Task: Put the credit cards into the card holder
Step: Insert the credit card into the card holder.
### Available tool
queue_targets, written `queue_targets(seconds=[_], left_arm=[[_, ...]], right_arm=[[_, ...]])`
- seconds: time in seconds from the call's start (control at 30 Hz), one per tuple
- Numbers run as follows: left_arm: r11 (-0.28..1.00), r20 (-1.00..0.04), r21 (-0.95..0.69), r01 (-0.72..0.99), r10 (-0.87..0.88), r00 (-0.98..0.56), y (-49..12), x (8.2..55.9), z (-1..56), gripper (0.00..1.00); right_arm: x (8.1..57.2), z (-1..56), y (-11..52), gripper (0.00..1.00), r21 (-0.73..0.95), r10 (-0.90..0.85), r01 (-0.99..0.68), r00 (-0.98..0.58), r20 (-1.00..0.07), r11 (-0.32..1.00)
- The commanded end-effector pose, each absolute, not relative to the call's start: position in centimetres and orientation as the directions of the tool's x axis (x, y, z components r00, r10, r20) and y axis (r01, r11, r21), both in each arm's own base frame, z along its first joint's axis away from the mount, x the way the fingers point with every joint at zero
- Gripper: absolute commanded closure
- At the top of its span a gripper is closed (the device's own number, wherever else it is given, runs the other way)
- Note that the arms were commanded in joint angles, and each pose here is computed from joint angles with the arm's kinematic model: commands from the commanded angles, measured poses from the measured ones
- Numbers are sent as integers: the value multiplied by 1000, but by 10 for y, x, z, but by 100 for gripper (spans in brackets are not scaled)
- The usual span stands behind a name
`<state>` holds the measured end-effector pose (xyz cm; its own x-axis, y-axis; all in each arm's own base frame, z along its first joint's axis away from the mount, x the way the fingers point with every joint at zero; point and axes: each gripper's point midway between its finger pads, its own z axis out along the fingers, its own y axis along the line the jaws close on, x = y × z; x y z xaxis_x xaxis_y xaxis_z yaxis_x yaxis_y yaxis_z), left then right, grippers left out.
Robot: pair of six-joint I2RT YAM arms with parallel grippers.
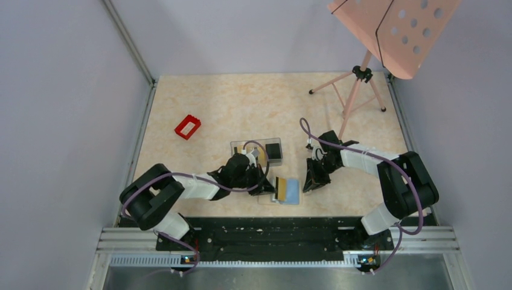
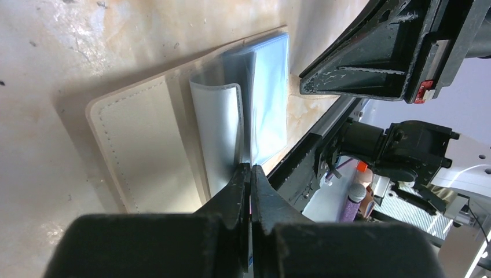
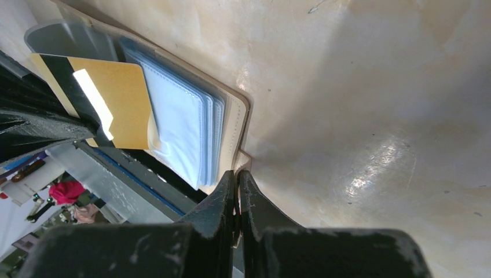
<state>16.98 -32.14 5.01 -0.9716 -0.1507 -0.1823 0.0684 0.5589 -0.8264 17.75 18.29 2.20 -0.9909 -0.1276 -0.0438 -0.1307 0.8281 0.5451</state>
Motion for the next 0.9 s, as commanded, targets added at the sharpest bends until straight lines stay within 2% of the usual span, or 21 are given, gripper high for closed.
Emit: queue_targets(seconds=[0.0,0.27,0.6,0.87], left_arm=[[566,-208,-822,59,-203,-957,-318,171,58,100],[591,-219,-807,9,-286,-933,-303,169,56,100],[539,-201,-838,86,-158,-967,-341,159,60,100],[558,-161,-828,55,-143,-976,-346,158,47,100]], right_arm=[[178,20,187,100,556,-142,-149,-988,-55,818],[177,19,187,100,554,-141,-149,-988,-57,819],[177,19,187,100,555,-144,-150,-988,-55,818],[176,19,187,100,556,-141,-147,-989,-53,818]])
